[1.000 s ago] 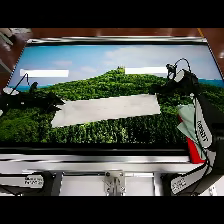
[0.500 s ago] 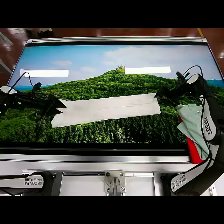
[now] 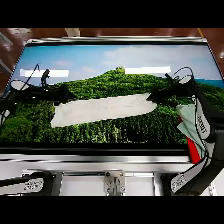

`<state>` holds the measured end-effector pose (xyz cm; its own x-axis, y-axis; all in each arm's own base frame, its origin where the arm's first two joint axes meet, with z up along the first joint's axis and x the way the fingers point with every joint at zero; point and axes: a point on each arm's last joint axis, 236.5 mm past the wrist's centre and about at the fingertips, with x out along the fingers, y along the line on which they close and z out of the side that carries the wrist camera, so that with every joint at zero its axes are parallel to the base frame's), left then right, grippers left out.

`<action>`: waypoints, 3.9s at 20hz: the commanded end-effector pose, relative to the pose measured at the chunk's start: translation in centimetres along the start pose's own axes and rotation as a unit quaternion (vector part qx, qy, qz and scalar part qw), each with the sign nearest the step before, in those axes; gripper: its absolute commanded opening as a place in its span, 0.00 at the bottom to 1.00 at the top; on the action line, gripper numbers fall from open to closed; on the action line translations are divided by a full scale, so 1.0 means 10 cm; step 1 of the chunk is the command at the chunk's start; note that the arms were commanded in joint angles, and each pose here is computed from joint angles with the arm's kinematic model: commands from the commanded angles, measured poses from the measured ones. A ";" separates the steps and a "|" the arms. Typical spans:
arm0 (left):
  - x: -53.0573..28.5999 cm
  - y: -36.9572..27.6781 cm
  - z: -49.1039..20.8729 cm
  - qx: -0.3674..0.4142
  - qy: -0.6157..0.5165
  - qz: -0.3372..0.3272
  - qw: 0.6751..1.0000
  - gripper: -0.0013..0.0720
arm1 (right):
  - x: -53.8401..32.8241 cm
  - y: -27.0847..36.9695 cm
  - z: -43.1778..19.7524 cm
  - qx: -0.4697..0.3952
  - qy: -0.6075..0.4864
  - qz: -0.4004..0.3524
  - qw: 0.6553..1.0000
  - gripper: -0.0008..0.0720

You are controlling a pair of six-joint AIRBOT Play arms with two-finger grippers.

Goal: Fold the shirts.

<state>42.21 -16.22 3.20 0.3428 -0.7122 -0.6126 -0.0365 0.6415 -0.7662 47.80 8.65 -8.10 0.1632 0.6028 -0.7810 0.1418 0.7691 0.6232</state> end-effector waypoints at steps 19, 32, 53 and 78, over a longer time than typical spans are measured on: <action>2.33 -1.60 -1.64 0.023 0.108 -0.127 0.986 0.09 | -2.23 1.82 -1.05 -0.133 -0.123 0.035 0.983 0.09; -1.37 -1.69 0.91 0.236 -0.304 -0.007 0.923 0.08 | 0.10 2.95 -0.99 -0.176 -0.087 0.094 0.976 0.09; -2.81 -0.83 0.23 0.172 -0.329 0.110 0.922 0.09 | 0.08 0.30 -1.01 0.022 0.090 -0.057 0.994 0.97; -2.39 -1.38 0.05 0.198 -0.298 0.037 0.933 0.09 | -3.31 -0.56 -0.41 0.072 -0.264 -0.140 0.952 0.09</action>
<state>35.28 -6.64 28.41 0.8323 -0.4241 -0.3570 0.1961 0.8276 -0.5259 41.85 -6.10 11.42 0.5049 0.3637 -0.7828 0.1807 0.8423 0.5078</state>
